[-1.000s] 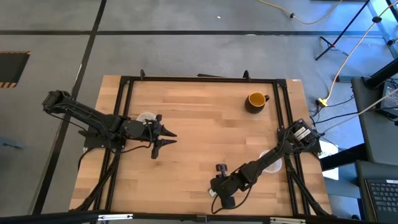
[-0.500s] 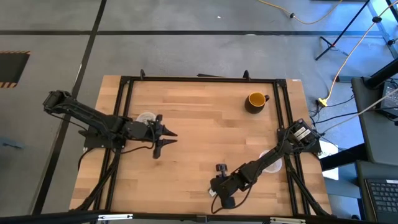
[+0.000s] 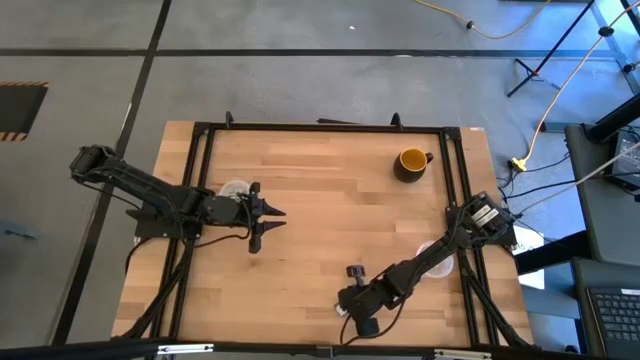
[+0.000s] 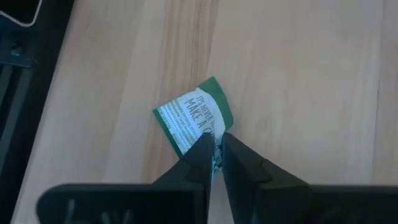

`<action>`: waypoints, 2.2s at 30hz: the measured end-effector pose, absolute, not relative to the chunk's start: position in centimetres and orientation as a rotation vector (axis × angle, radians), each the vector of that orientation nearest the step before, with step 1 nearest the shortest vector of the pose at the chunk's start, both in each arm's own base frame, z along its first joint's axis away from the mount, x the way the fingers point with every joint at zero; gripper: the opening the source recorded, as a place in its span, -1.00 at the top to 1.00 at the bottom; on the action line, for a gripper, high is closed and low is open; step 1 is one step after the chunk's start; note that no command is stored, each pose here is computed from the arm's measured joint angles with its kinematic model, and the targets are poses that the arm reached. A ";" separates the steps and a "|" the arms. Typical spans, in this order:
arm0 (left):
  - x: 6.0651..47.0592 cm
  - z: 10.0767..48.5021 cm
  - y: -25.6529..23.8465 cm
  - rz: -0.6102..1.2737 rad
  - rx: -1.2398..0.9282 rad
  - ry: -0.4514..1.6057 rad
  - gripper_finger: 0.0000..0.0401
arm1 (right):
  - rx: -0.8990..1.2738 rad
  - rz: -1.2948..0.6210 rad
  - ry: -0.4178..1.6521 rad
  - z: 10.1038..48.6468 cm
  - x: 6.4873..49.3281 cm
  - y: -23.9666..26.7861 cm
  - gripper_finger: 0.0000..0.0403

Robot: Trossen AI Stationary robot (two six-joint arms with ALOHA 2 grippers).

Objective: Pick and place Stevia / Truvia into bins
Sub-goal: Put the green stevia packet into the right transparent container

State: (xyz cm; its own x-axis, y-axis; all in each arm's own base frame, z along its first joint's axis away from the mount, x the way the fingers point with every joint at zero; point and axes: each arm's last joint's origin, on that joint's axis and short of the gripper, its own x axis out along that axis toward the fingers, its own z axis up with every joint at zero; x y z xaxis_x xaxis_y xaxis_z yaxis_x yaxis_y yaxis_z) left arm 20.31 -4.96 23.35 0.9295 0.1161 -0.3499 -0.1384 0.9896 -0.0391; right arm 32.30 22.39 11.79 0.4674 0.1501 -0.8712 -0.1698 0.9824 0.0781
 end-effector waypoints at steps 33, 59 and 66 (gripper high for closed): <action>20.3 23.2 -5.1 0.091 -0.066 0.374 0.47 | -0.021 -0.096 1.194 22.7 28.6 20.1 0.81; 20.1 22.9 -5.1 0.089 -0.055 0.412 0.47 | 0.288 -0.918 1.339 23.7 14.2 19.0 0.81; 20.1 22.9 -5.0 0.089 -0.055 0.411 0.49 | 0.392 -0.858 1.326 21.6 13.4 18.0 0.81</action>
